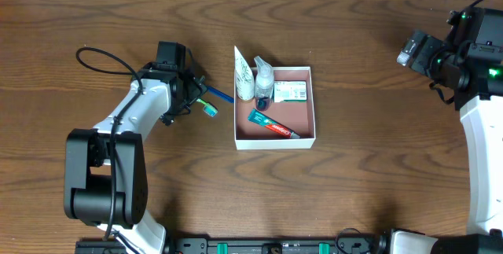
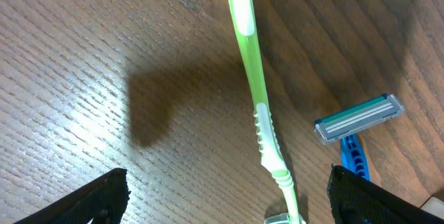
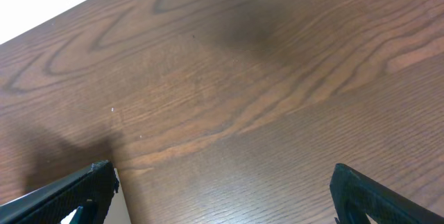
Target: Pack container
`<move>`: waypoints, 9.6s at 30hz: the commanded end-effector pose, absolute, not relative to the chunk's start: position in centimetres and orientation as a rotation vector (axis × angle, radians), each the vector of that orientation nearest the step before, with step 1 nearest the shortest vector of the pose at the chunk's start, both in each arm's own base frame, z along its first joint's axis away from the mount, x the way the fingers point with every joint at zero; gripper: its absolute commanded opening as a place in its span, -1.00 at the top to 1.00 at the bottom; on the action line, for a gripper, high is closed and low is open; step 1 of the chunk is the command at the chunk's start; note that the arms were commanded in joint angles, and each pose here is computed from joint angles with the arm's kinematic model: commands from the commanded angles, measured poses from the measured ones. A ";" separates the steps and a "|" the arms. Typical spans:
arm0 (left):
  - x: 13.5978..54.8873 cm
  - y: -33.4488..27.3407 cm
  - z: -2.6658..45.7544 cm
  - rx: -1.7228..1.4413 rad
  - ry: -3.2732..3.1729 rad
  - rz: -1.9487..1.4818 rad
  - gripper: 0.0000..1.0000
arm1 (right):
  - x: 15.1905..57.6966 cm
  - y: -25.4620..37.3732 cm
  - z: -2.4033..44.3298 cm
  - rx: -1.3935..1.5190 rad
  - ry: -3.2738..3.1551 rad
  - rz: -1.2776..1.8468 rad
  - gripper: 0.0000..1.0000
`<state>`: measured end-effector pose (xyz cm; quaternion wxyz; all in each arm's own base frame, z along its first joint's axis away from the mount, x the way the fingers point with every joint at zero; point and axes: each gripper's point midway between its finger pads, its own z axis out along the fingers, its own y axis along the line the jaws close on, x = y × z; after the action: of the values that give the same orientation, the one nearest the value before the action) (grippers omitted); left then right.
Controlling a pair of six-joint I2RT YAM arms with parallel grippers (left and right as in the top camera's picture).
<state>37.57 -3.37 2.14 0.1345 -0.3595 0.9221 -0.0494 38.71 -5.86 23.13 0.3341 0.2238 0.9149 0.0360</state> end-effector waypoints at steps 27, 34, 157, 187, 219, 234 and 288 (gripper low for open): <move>31.3 -2.8 -3.7 -1.123 2.973 0.061 -0.75 | 38.8 -6.0 23.7 0.572 2.377 0.092 -0.98; 29.0 -2.7 -3.5 -1.122 3.063 0.120 -0.76 | 38.8 -6.0 23.7 0.572 2.376 0.092 -0.98; 28.4 -27.9 16.4 0.878 2.391 -0.059 0.67 | 38.8 -6.0 23.7 0.572 2.377 0.091 -0.99; 23.3 -37.0 11.9 1.092 2.342 -0.242 0.66 | 38.8 -6.0 23.7 0.572 2.377 0.092 -0.98; 27.2 -32.5 8.8 0.993 2.437 0.014 0.66 | 38.8 -6.0 23.7 0.572 2.377 0.092 -0.98; 28.3 -32.5 10.0 0.942 2.412 -0.012 0.66 | 38.8 -6.0 23.7 0.572 2.377 0.092 -0.99; 30.0 -37.2 8.8 0.912 2.322 -0.162 -0.22 | 38.8 -6.1 23.7 0.573 2.376 0.091 -0.98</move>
<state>29.49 -36.60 7.93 0.3063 0.3517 0.8829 -0.0541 38.70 -5.86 23.13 0.3339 0.2238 0.9150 0.0360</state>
